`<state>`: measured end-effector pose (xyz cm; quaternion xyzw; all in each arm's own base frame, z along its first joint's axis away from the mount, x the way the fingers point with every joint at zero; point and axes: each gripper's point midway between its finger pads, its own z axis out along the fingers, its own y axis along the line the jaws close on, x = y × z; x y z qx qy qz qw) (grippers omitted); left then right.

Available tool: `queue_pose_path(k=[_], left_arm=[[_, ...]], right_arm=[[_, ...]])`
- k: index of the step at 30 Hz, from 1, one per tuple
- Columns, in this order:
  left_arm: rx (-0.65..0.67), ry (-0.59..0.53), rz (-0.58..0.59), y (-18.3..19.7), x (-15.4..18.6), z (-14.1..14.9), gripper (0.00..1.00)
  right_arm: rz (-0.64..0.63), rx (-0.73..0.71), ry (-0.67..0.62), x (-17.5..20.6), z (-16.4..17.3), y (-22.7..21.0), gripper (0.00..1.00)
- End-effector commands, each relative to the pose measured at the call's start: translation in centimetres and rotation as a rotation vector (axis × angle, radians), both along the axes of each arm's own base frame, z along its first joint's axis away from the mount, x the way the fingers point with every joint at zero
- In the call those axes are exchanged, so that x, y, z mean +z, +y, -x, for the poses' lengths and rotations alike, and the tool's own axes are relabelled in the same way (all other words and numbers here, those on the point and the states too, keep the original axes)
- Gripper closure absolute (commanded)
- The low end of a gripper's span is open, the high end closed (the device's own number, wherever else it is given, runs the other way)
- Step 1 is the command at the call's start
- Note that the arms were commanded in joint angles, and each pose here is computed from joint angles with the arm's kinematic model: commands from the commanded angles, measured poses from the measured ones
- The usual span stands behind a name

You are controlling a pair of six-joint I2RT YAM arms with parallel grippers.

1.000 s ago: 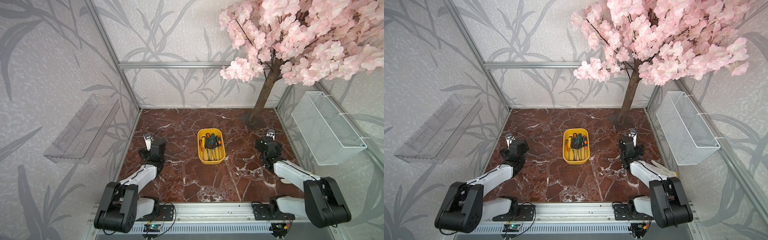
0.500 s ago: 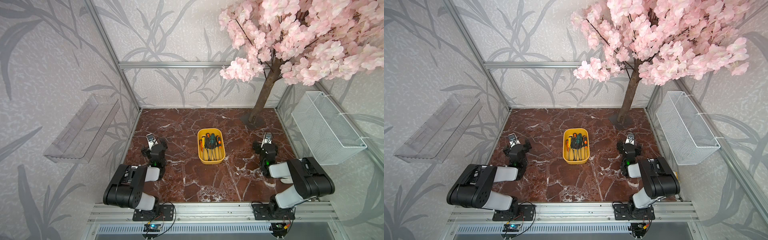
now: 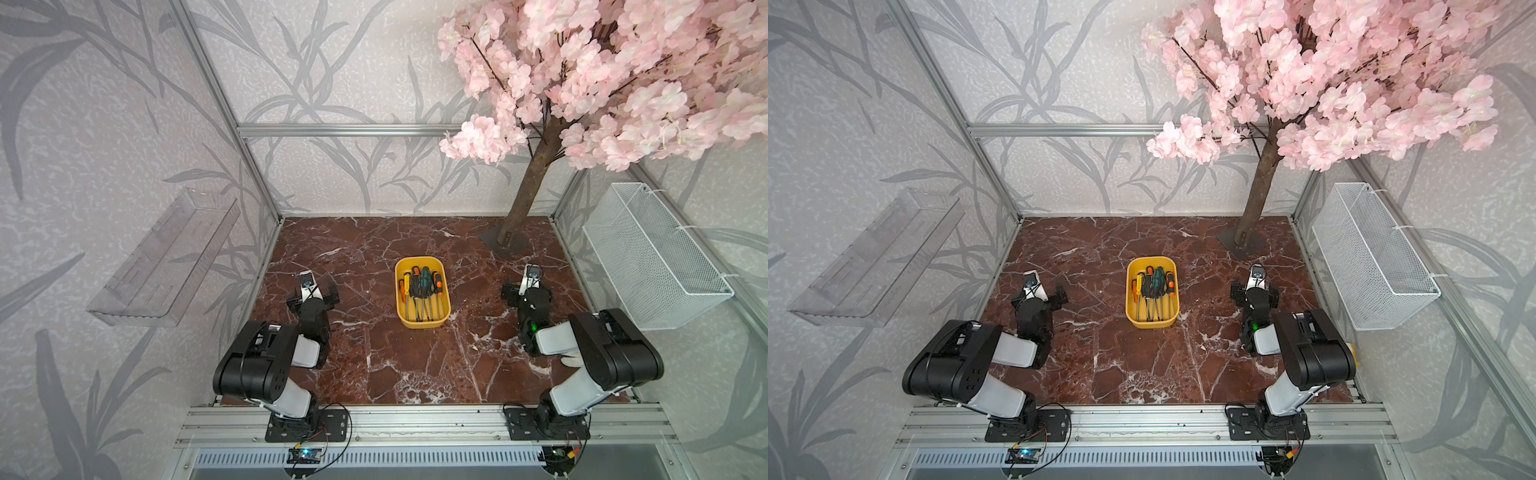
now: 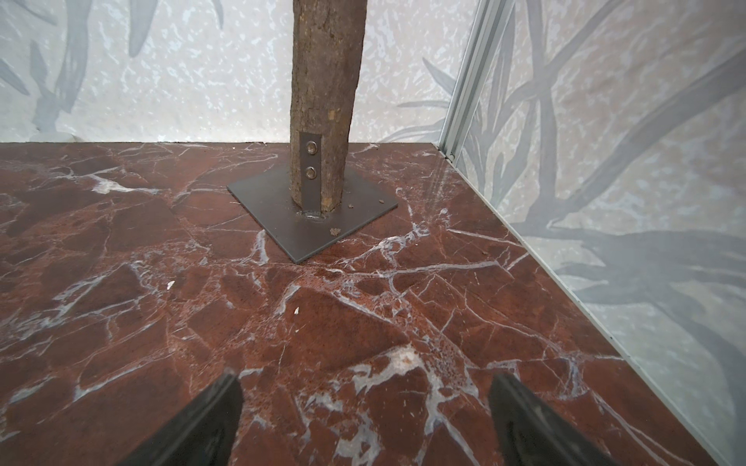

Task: Put the screwdriver on the desktop into the storage box
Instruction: Reset both arms

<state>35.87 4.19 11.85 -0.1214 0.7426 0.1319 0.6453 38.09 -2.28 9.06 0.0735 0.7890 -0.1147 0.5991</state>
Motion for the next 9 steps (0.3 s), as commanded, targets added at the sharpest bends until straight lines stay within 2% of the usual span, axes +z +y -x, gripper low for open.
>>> queue_pose_path(k=[1,9], left_arm=[[-0.019,-0.029,0.002,-0.18,1.25,-0.78,0.00],[-0.023,-0.029,0.005,-0.22,1.30,-0.77,0.00]], right_arm=[[-0.009,0.013,-0.019,0.89,-0.91,0.25,0.01],[-0.034,0.016,-0.007,0.72,-1.03,-0.09,0.01]])
